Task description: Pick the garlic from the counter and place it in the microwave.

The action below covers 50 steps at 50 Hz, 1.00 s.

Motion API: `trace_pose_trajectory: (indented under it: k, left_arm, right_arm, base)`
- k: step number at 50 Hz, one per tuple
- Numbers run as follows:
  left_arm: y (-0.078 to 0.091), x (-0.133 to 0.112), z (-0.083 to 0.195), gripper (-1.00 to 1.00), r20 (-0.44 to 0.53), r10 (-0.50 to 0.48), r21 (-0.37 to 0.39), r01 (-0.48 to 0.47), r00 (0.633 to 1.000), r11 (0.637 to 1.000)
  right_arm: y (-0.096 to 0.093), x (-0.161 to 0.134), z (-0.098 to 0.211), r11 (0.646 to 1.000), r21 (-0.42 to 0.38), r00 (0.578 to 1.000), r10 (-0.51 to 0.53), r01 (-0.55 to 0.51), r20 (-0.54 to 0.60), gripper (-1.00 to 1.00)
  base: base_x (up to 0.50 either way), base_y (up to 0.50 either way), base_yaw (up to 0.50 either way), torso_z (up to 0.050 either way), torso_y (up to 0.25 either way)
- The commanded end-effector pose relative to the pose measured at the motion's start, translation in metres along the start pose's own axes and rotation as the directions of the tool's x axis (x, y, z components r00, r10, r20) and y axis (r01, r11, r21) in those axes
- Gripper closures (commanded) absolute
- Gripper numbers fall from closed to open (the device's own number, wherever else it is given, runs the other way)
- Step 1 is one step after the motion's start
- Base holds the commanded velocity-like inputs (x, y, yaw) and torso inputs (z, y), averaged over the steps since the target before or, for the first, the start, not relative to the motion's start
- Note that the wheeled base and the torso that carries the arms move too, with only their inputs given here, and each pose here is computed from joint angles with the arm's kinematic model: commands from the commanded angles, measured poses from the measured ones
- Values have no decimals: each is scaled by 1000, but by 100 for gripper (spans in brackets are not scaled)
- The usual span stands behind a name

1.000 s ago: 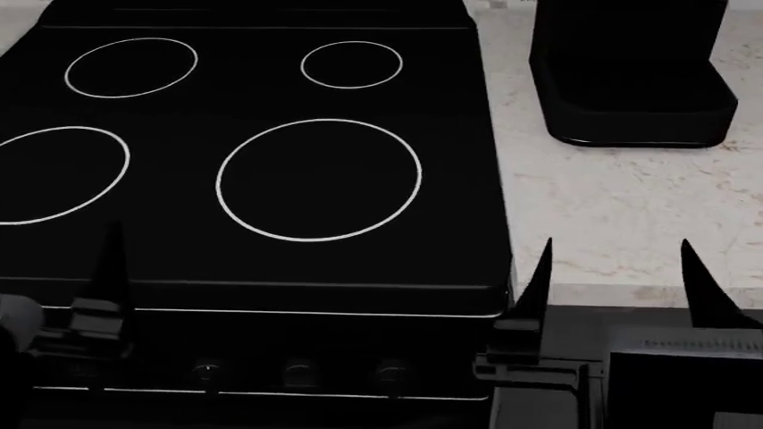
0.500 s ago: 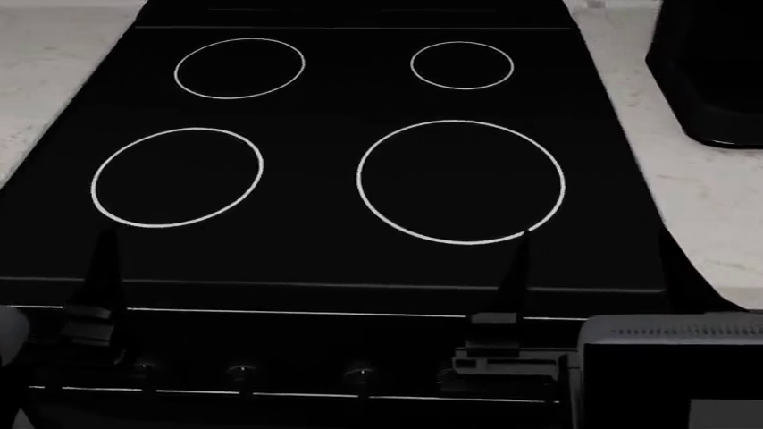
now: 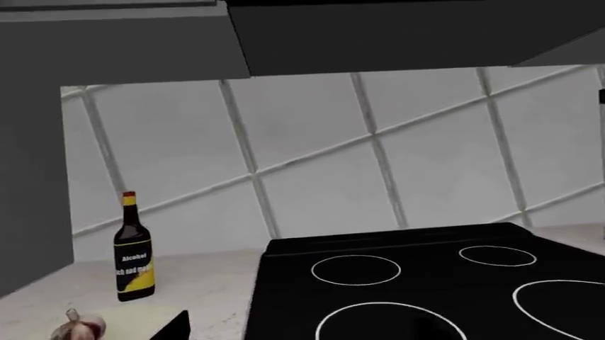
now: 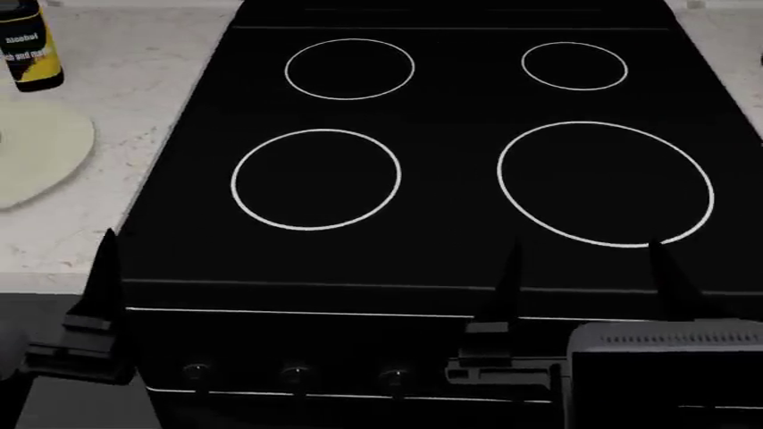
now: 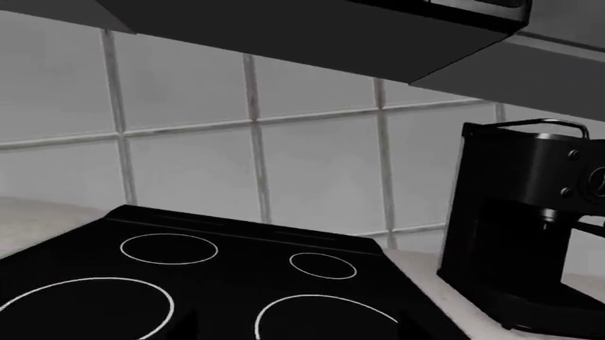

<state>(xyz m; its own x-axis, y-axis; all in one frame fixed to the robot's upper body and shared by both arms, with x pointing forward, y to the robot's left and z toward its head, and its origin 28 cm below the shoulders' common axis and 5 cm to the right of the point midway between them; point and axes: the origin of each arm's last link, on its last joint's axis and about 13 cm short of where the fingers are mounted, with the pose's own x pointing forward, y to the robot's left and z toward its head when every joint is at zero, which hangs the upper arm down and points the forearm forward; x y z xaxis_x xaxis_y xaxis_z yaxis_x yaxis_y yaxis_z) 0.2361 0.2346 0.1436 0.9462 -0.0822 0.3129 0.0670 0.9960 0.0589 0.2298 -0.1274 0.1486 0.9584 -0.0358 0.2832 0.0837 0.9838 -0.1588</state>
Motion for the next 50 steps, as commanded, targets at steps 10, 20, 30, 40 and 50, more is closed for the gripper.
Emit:
trace_pose_trajectory:
  k: [10, 20, 30, 40, 50]
  left_arm:
    - [1, -2, -1, -100, -6, -1, -4, 1, 1000, 1000]
    - [1, -3, -1, -100, -20, 2, -13, -2, 1000, 1000]
    - [-1, -3, -1, -100, -22, -4, -12, 4, 1000, 1000]
    - [-2, -4, -3, -100, -28, -5, -13, 5, 1000, 1000]
    - [-3, -5, -5, -100, -44, -6, -34, 4, 999, 999]
  right_arm:
    - [2, -2, 1, 1000, -5, 1000, 12, -12, -5, -100]
    - [2, -4, 3, 1000, -6, 1000, 14, -14, -2, -100]
    - [0, -5, 3, 1000, -1, 1000, 7, -7, 2, -100]
    - [0, -6, 3, 1000, 2, 1000, 9, -9, -1, -100]
    - [1, -6, 3, 1000, 14, 1000, 3, -3, 1, -100]
  base:
    - [0, 500, 0, 0, 0]
    - [0, 500, 0, 0, 0]
    - [0, 500, 0, 0, 0]
    - [0, 500, 0, 0, 0]
    - [119, 100, 0, 0, 0]
